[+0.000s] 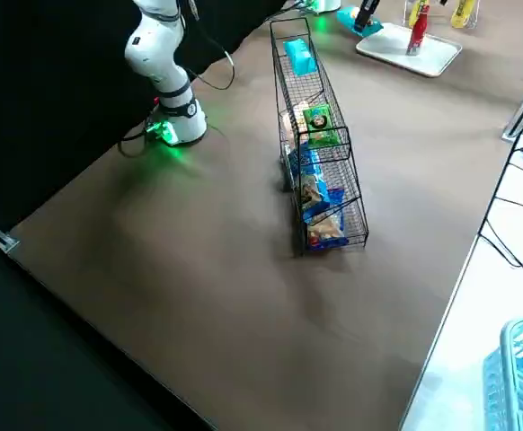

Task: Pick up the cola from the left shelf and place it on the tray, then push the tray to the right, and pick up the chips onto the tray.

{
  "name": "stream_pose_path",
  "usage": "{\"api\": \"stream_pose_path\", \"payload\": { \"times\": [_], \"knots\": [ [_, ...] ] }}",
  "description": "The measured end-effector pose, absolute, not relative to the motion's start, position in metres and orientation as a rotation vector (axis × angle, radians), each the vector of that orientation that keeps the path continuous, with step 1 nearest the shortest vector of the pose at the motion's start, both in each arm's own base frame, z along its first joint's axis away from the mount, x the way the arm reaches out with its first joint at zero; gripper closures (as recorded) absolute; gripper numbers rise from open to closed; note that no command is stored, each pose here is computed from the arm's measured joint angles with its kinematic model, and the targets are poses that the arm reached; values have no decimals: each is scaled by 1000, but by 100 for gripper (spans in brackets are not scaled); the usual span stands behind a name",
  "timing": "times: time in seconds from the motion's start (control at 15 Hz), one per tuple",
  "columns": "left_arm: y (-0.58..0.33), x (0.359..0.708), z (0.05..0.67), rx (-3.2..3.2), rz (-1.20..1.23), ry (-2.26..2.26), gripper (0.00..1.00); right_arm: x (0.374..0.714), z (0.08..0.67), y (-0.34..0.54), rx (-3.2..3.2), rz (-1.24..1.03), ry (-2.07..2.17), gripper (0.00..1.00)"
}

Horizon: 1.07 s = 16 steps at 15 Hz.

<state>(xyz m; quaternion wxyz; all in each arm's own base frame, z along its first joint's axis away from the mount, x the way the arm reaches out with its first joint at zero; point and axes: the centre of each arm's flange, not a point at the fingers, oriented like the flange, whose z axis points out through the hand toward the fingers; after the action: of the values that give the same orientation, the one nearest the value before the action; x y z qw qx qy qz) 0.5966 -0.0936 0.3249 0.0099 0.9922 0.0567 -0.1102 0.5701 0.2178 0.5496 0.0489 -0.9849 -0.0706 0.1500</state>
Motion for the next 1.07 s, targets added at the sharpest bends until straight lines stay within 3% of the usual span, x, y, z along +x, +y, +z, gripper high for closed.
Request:
{"api": "stream_pose_path", "payload": {
  "times": [0.4,0.67,1.07],
  "knots": [
    [-95,594,242,3124,-447,84,12,578,538,222,-3004,443,-190,71],
    [-74,583,209,3122,-449,80,41,583,524,224,-3005,469,-185,71],
    [-69,568,180,3097,-400,81,53,585,514,227,-2989,495,-181,71]
  ]
}}
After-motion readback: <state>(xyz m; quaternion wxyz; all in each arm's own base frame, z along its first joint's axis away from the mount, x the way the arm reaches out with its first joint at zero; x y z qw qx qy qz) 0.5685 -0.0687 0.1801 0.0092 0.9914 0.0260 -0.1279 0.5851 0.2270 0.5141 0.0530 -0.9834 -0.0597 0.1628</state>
